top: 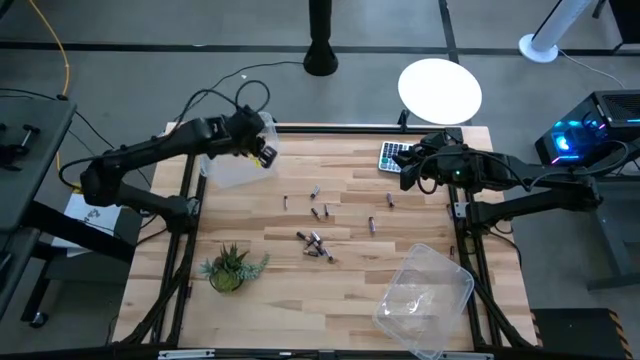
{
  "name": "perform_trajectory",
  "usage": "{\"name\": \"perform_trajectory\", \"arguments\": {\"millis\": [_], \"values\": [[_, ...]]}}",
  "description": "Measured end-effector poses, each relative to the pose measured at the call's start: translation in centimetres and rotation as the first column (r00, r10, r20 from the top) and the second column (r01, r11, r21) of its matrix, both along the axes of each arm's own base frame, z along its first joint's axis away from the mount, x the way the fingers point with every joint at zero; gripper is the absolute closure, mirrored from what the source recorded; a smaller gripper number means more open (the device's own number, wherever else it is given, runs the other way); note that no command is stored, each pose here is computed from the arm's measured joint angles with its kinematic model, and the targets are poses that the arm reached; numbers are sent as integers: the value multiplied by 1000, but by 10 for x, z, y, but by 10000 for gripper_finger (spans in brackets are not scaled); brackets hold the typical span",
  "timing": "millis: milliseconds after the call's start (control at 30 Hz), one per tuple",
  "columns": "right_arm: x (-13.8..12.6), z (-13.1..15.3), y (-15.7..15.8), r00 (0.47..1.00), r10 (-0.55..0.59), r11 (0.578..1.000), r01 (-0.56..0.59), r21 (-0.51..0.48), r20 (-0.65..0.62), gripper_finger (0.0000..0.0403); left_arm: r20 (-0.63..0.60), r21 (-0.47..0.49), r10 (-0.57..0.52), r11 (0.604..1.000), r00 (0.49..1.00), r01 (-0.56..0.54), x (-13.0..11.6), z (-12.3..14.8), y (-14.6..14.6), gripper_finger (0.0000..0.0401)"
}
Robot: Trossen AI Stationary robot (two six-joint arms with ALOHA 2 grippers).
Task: Sort batteries
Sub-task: Put the black battery into the top transparent bin
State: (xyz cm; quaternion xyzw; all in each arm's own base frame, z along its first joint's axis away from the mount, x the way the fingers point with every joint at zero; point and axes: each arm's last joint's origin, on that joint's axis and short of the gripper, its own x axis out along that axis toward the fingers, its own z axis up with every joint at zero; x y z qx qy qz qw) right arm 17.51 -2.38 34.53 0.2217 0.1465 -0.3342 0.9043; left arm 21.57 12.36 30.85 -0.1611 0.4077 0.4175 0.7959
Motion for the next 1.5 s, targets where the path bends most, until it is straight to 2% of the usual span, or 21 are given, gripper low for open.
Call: {"name": "perform_trajectory", "arguments": {"millis": [133,233,333,400,467,533,600,667,767,833,867,933,1000,1067,1133,1167,1300,1500], "values": [[0,0,0,1000,0,1000,0,0,0,295,32,-66,-19,998,999,21,-3,0,3,250],[0,0,0,1000,2,1000,-2,2,1,295,108,-156,-56,985,993,72,1,0,-2,205],[0,0,1,1000,22,1000,-22,12,1,295,187,-210,-200,948,962,239,16,1,-21,177],[0,0,1,999,34,999,-34,19,2,295,177,-207,-355,898,918,388,29,-3,-44,168],[1,0,1,999,41,999,-41,22,2,295,120,-201,-518,823,847,532,43,-11,-70,166],[1,0,1,999,45,999,-46,25,2,295,58,-200,-654,732,754,651,55,-22,-96,166],[1,0,1,999,50,998,-50,27,2,295,-9,-208,-774,621,633,756,66,-36,-122,165],[1,0,1,999,51,998,-51,27,2,295,-103,-202,-868,497,486,844,76,-52,-147,165],[1,0,1,999,51,998,-51,26,1,295,-273,-163,-914,351,300,922,92,-78,-175,165],[1,0,1,999,52,998,-52,27,0,295,-345,-149,-911,292,227,945,102,-96,-185,164],[1,0,2,999,54,998,-54,28,1,295,-353,-156,-912,276,208,948,107,-105,-187,164],[1,0,2,998,57,998,-57,29,1,295,-344,-192,-919,267,190,944,114,-120,-187,164],[1,-1,2,998,57,998,-56,29,0,295,-353,-222,-915,284,195,933,119,-133,-181,164],[1,-1,2,998,57,998,-57,29,-2,295,-363,-241,-907,313,214,919,123,-142,-172,164],[0,-1,2,998,57,998,-57,30,-5,295,-345,-241,-904,346,253,907,127,-146,-164,164],[0,-1,2,998,57,998,-57,30,-7,295,-321,-247,-909,351,265,903,129,-149,-161,164],[0,-1,2,998,61,998,-60,26,-16,295,-203,-304,-937,336,284,891,134,-157,-150,165],[0,-2,2,998,61,998,-61,25,-19,295,-202,-365,-935,348,292,863,136,-175,-143,198]]}}
